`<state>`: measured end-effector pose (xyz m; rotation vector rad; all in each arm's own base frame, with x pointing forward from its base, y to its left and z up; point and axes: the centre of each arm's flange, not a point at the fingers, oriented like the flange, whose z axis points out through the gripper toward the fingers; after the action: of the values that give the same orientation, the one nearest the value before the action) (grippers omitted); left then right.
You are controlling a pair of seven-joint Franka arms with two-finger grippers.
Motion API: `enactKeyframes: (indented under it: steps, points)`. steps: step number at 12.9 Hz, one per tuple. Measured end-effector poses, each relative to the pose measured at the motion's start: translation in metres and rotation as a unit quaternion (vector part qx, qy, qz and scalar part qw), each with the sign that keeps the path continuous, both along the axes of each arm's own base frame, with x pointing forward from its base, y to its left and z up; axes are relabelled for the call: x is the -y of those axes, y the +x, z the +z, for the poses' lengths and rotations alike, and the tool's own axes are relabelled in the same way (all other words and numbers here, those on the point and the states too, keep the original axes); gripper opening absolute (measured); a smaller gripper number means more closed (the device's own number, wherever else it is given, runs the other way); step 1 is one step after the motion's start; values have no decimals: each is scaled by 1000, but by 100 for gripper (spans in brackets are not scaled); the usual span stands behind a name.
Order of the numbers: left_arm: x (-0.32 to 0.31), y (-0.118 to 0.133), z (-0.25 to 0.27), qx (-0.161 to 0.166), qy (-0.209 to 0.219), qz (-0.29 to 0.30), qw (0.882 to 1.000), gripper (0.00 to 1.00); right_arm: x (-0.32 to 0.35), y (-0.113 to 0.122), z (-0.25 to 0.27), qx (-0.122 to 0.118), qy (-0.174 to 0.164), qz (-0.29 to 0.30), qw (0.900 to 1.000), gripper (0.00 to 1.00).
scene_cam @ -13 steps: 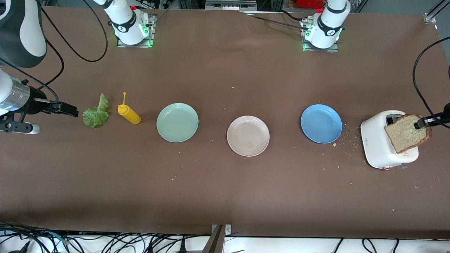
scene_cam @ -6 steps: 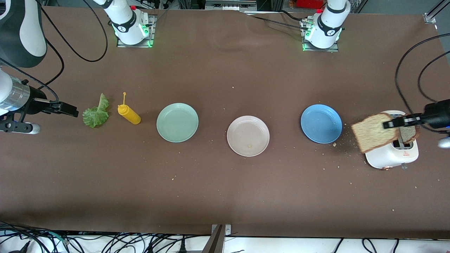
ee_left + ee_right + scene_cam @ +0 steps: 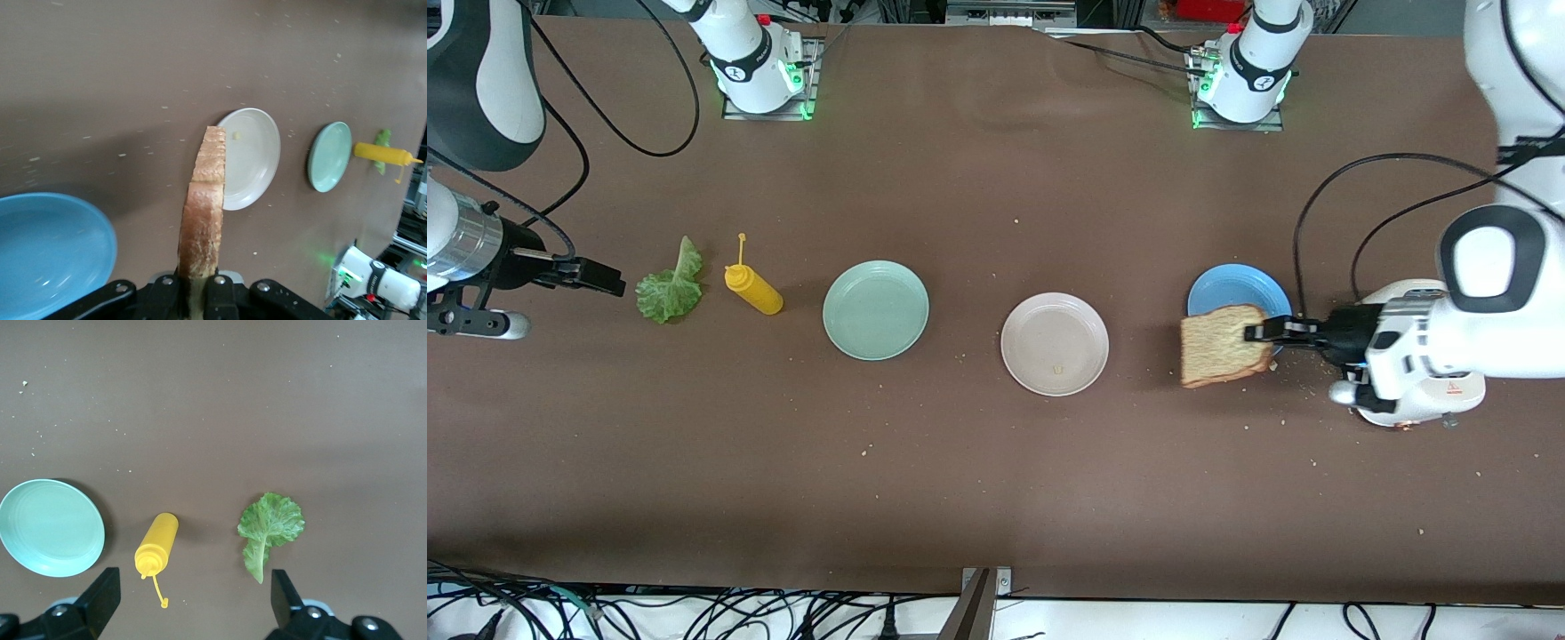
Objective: Make sandwich in beige plate with both arms
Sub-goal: 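Carry the toast slice over the beige plate with the left gripper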
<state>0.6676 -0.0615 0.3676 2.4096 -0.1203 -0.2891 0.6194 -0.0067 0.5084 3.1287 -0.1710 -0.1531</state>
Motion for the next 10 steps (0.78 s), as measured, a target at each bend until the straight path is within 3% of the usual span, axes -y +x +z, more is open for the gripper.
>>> enactKeyframes:
  steps: [5,8,10]
  points:
    - [55,-1,-17,-13,-24,-15,999,8,0,0,0,0,0,0,1000,100]
    - [76,-3,-29,-45,-55,5,997,8,0,0,0,0,0,0,1000,100]
    - [95,-4,-46,-90,-78,35,992,8,0,0,0,0,0,0,1000,100]
